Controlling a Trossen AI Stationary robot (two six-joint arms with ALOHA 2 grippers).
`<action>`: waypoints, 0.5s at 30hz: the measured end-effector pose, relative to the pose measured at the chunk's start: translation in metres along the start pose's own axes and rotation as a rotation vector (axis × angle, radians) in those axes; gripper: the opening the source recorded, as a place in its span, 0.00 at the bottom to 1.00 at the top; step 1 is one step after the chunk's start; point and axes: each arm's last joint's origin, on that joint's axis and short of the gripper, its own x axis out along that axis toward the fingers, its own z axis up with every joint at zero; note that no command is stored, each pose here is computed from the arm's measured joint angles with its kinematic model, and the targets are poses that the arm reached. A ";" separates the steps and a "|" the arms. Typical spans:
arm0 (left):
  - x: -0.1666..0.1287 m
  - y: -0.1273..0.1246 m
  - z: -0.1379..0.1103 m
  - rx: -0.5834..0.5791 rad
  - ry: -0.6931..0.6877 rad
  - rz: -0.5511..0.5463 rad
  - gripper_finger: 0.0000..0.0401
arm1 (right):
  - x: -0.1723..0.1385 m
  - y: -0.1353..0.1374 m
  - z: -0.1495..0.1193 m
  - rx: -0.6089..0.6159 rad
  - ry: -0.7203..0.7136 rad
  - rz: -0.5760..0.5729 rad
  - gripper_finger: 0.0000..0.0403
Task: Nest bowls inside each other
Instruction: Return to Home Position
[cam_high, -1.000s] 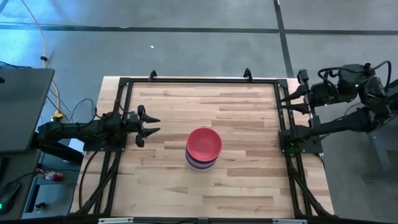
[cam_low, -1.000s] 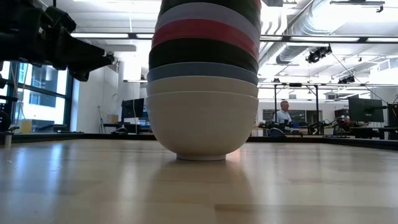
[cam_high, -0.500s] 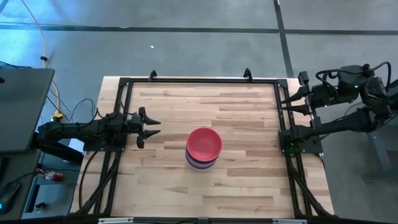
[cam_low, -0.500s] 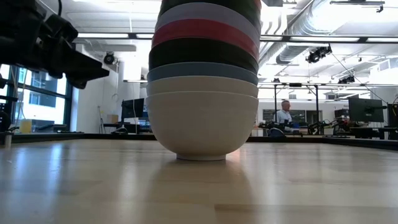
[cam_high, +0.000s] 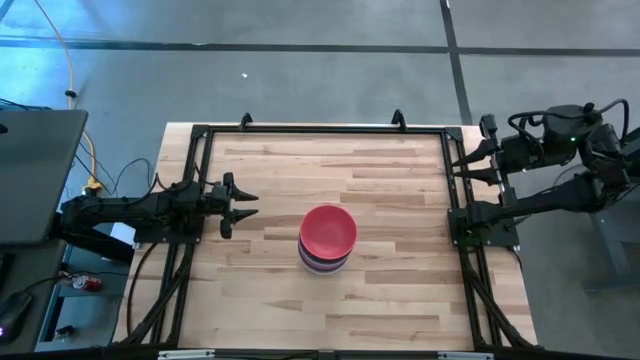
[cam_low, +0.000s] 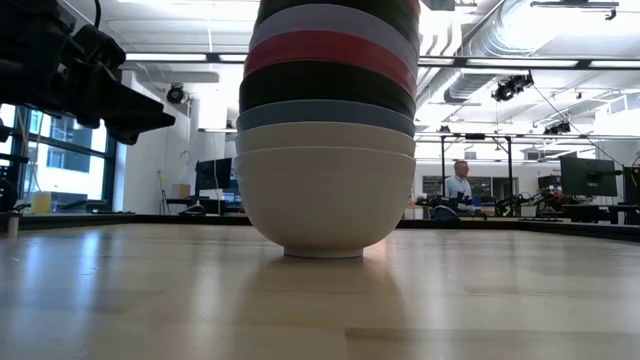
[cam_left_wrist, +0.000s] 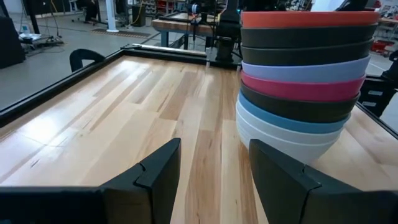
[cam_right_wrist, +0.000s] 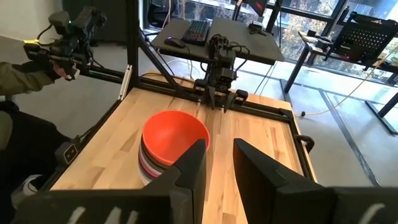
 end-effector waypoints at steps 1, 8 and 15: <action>0.000 0.000 0.000 0.001 0.000 0.002 0.45 | 0.000 0.000 0.000 -0.001 -0.003 -0.001 0.18; 0.000 0.000 0.000 0.001 0.000 0.002 0.45 | 0.000 0.000 0.001 0.006 -0.014 -0.004 0.18; 0.000 0.000 0.000 0.001 0.000 0.002 0.45 | 0.000 0.000 0.001 0.013 -0.014 -0.004 0.18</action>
